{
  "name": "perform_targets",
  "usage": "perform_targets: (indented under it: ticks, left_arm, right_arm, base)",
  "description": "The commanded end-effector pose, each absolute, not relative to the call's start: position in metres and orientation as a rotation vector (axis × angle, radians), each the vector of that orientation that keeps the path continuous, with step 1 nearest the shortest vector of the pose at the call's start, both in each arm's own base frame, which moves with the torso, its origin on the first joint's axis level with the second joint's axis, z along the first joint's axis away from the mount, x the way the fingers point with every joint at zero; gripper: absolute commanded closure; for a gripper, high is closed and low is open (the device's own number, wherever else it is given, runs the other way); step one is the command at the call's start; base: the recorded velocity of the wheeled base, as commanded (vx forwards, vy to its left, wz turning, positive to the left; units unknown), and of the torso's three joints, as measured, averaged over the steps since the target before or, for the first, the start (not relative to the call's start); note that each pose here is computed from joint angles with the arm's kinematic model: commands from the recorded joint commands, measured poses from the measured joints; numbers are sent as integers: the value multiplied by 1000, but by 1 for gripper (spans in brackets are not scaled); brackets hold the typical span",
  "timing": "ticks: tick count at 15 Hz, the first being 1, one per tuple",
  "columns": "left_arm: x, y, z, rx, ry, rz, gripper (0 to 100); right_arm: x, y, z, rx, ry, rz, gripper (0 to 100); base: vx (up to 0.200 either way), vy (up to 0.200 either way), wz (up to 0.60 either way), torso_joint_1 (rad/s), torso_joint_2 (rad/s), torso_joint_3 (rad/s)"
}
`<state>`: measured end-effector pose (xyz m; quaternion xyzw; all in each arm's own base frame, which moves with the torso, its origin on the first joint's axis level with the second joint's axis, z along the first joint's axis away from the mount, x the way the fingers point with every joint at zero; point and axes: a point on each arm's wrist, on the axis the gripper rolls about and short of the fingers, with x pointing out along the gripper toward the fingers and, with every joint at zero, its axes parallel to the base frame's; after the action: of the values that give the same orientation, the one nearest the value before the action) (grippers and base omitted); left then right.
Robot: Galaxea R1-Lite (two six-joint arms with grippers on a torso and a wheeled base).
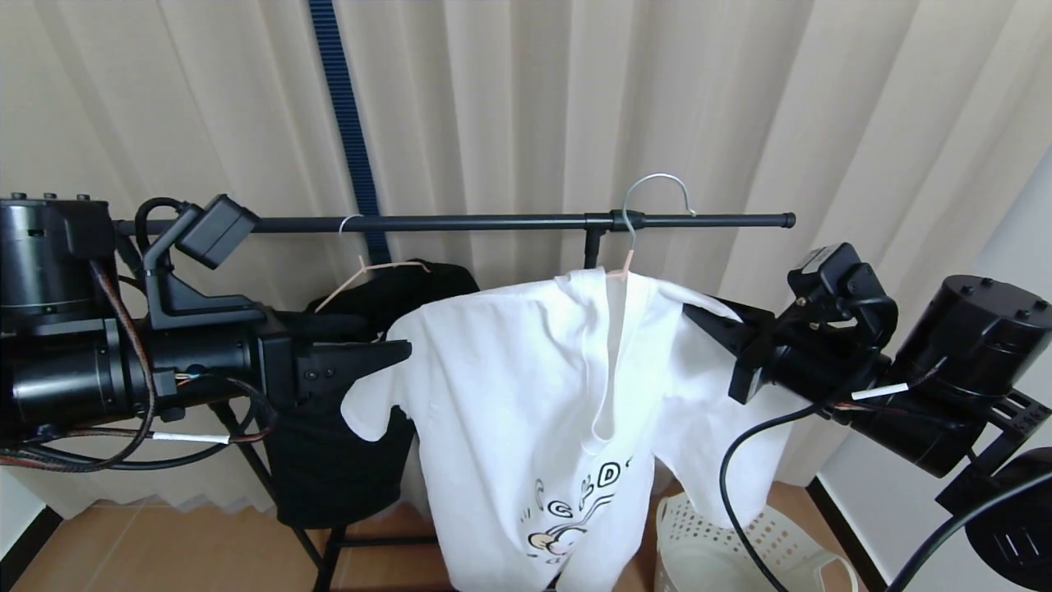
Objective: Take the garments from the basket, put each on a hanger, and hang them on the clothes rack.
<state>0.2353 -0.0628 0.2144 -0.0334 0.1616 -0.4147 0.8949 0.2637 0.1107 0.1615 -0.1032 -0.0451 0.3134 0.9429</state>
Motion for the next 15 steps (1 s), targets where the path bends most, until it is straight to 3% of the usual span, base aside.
perform_targets:
  ticks: [1, 4, 13, 14, 15]
  left_arm:
    - [247, -53, 193, -97, 383, -854, 0]
    - [263, -58, 163, -98, 387, -865, 0]
    - [272, -62, 138, -122, 459, -864, 0]
    - [272, -62, 139, -121, 456, -864, 100]
    - [271, -60, 139, -122, 454, -857, 100]
  right_arm:
    - [261, 103, 163, -211, -99, 652, 100]
    - [261, 98, 164, -210, -102, 663, 100]
    - [258, 98, 166, -199, -106, 669, 100]
    - [258, 98, 166, -201, -106, 669, 100]
    - [259, 98, 166, -199, -106, 669, 100]
  base:
    - [0, 0, 0, 0, 0, 0]
    - [0, 0, 0, 0, 0, 0]
    - [0, 0, 0, 0, 0, 0]
    - [0, 0, 0, 0, 0, 0]
    - [0, 0, 0, 0, 0, 0]
